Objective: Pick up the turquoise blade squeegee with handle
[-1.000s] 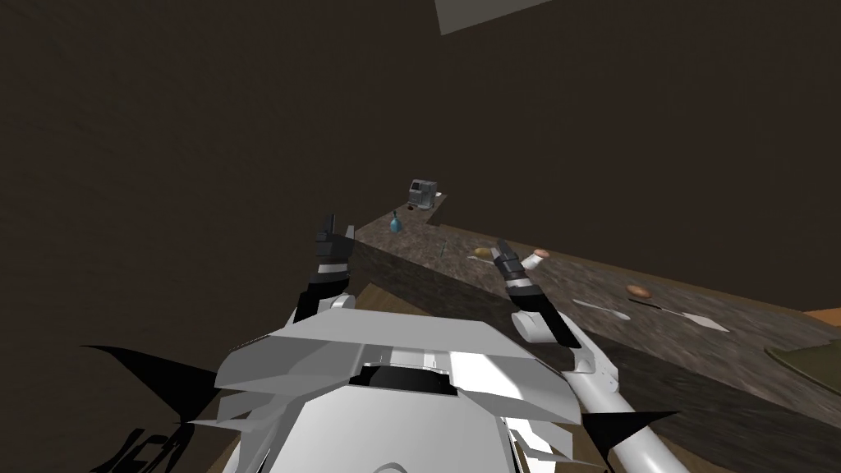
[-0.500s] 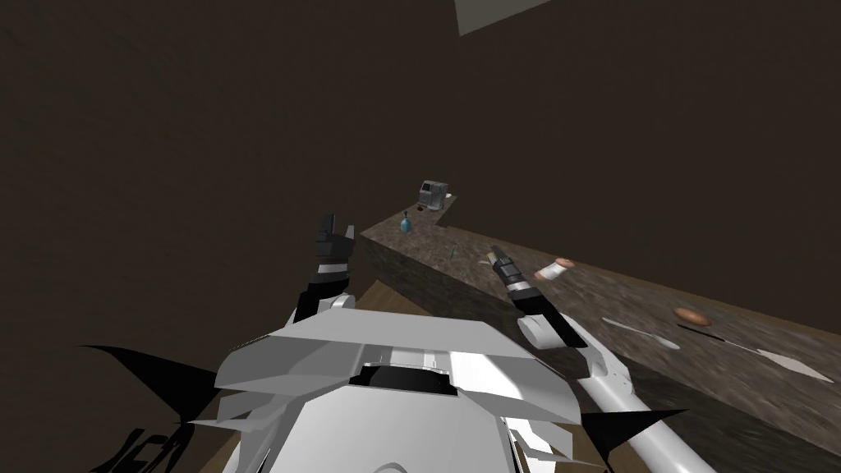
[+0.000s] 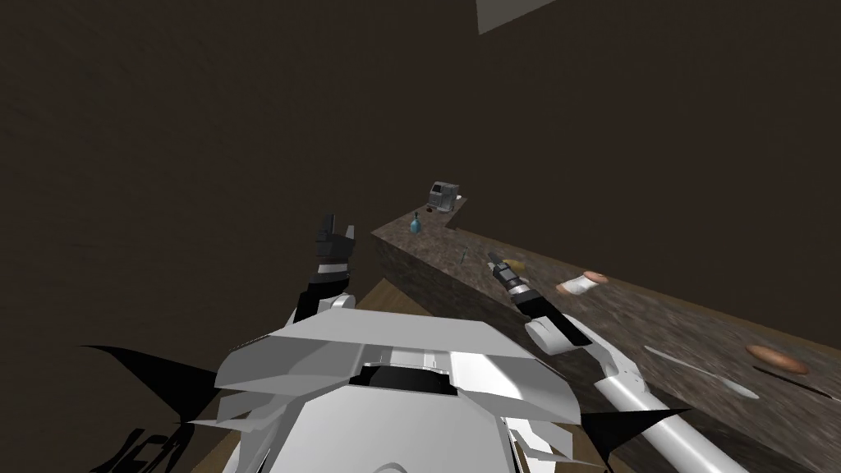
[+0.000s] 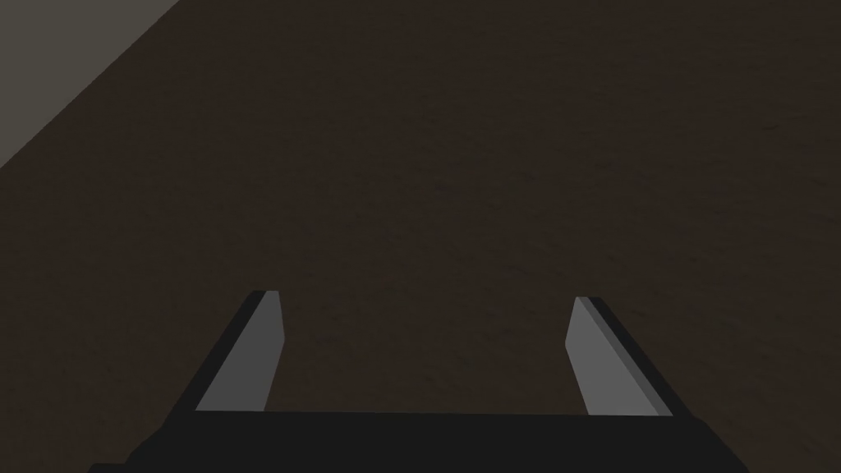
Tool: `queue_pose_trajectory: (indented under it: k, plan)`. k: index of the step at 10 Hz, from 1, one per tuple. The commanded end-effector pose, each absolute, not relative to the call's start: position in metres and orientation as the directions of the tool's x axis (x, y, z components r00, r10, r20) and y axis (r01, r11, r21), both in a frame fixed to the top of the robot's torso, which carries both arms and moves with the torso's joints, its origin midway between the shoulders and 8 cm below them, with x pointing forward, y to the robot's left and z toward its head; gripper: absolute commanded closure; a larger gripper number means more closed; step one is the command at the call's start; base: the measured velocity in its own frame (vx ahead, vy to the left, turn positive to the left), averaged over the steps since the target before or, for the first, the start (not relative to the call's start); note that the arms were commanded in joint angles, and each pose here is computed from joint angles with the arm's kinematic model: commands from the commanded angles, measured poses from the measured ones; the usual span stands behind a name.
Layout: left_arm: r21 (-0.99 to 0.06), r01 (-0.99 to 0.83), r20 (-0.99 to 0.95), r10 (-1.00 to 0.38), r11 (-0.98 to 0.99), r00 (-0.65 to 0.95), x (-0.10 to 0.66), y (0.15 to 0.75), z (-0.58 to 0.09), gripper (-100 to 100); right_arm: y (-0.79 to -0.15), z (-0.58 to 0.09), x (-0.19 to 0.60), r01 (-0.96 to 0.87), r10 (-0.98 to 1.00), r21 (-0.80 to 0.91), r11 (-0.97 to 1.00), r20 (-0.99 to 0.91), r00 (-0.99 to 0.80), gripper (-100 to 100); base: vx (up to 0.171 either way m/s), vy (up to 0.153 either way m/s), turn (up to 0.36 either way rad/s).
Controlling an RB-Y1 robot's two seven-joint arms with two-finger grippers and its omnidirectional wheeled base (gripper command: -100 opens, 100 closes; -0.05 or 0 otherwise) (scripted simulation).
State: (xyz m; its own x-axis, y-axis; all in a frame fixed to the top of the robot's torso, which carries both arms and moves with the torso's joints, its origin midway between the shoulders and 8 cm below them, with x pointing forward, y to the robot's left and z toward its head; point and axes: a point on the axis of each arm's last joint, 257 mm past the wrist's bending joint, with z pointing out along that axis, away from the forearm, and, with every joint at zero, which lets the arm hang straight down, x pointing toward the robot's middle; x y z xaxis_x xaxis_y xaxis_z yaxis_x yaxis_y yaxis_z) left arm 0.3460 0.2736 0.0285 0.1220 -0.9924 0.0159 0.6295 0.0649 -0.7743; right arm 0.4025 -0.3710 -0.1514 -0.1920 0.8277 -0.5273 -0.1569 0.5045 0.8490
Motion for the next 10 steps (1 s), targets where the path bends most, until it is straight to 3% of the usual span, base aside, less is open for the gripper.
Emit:
queue_pose_trajectory:
  k: [1, 10]
  plan:
    - [-0.774, 0.629, 0.016, -0.992, 0.065, 0.122, 0.346, 0.274, 0.029, 0, -0.382, -0.177, 0.397, -0.085, 0.82, 0.849, 0.521, -0.526, -0.227, -100, 0.043, 0.062, 0.221]
    - [-0.774, 0.629, 0.016, -0.992, 0.065, 0.122, 0.346, 0.274, 0.029, 0, -0.447, -0.261, 0.36, 0.165, 0.728, 0.733, 0.659, -0.568, -0.385, -100, 0.037, 0.052, 0.154]
